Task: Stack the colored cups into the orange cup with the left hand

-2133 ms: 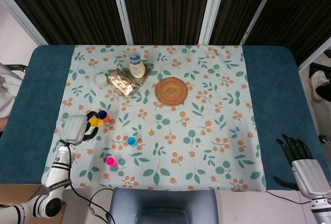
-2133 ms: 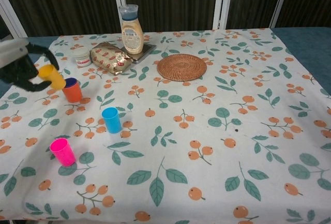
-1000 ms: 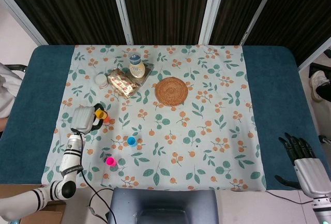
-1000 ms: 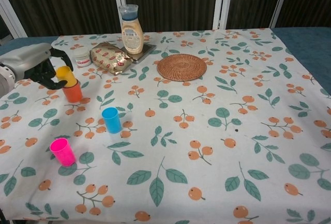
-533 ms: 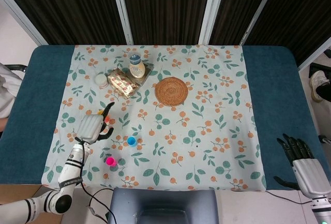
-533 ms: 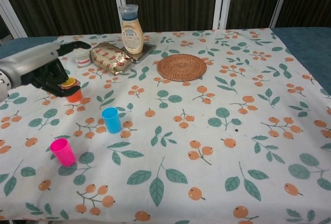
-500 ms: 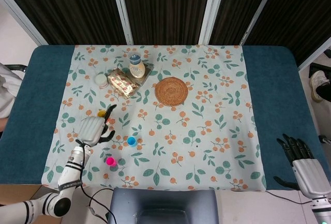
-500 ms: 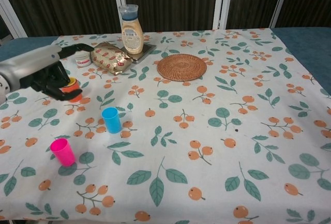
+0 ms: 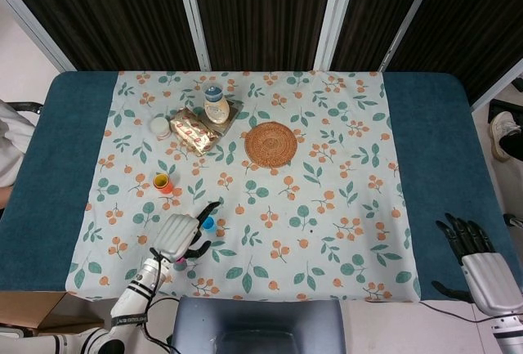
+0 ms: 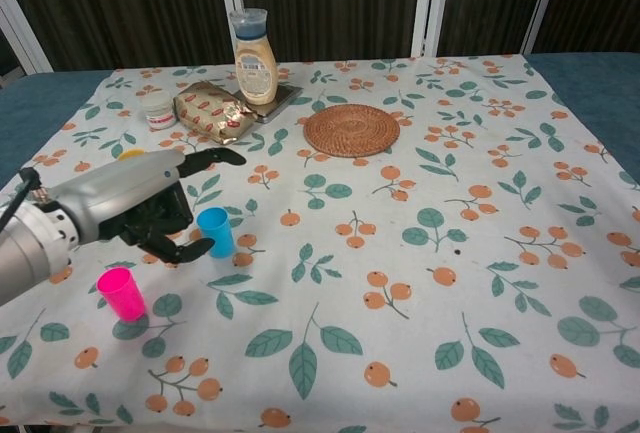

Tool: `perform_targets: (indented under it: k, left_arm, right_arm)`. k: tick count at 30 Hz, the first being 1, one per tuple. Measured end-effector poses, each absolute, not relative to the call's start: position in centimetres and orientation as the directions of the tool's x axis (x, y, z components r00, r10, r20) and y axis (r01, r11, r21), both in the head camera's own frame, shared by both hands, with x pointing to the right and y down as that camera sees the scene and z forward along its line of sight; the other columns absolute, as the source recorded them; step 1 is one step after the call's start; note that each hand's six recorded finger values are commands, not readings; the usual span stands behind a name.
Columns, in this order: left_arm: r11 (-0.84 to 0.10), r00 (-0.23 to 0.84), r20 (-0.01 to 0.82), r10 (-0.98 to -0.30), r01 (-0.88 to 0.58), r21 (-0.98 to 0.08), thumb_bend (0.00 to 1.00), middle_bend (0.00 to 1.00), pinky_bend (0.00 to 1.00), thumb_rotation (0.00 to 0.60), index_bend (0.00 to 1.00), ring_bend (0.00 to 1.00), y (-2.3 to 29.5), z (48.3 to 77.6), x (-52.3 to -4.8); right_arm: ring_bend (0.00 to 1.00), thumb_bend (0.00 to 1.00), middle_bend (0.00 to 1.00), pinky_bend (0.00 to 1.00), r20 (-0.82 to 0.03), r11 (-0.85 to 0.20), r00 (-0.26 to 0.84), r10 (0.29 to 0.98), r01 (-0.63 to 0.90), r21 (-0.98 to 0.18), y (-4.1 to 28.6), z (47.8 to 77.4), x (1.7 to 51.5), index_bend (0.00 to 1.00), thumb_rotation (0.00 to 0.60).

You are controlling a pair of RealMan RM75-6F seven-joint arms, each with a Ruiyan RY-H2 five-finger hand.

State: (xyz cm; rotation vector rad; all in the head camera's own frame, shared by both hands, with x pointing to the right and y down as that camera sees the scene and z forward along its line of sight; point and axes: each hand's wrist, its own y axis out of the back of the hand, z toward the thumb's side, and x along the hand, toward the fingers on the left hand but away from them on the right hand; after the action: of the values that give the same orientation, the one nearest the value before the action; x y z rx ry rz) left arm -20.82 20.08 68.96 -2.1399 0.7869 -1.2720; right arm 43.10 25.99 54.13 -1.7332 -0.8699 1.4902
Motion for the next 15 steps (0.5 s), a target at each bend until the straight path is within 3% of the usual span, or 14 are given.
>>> perform_targets:
  k: [6,15]
  left_arm:
    - [-0.686,0.332,0.611,-0.719,-0.198,-0.700,0.35,1.00,1.00,0.600,0.26,1.00,19.0,70.6,-20.8]
    - [-0.689,0.315,0.622,-0.717,-0.179,-0.702,0.35,1.00,1.00,0.600,0.34,1.00,18.8,71.2,-21.1]
  right_arm:
    - [0.00,0.19,0.00,0.00,-0.533,-0.542,0.117,0.838,0.058,-0.839,25.9,54.1,43.2,0.00,0.600]
    - [0.00,0.18,0.00,0.00,-0.532,-0.541,0.116,0.838,0.060,-0.839,25.9,54.0,43.2,0.00,0.600]
